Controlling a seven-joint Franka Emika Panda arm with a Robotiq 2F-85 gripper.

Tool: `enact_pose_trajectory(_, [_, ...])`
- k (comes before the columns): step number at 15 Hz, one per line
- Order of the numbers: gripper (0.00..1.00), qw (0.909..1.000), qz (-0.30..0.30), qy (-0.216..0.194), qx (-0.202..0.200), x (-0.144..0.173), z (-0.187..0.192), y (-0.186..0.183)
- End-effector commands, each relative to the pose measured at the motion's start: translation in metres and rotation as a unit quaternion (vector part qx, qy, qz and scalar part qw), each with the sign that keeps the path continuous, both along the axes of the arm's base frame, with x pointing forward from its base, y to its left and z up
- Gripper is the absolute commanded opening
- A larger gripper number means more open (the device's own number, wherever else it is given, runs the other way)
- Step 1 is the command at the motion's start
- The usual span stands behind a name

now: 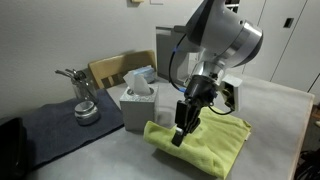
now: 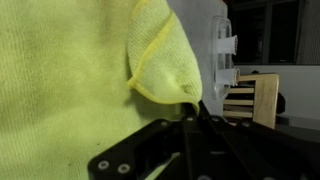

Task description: Unfold the yellow towel once from right to left

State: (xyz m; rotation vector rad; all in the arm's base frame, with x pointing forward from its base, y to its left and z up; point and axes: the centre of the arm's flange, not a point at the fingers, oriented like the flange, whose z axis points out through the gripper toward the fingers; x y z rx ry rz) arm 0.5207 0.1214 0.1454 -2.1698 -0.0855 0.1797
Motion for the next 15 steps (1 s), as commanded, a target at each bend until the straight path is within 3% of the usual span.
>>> enact_pose_trajectory(1, [0.01,1.0,0.004,0.009,0.001,0.009,-0.006,0.004])
enact_pose_trajectory(2, [0.05,0.9999,0.005,0.009,0.0,0.009,-0.007,0.006])
enact_pose_trajectory(3, [0.28,0.9999,0.006,0.01,0.0,0.009,-0.007,0.006])
enact_pose_trajectory(5, [0.36,0.9999,0.008,0.011,-0.001,0.009,-0.009,0.007])
enact_pose_trajectory(12, [0.87,0.9999,0.002,0.015,-0.005,0.006,-0.007,0.005])
enact_pose_trajectory(14, [0.99,0.9999,-0.004,0.008,-0.007,0.003,0.0,0.002])
enact_pose_trajectory(15, [1.0,0.9999,-0.007,0.005,-0.01,0.002,0.002,0.0])
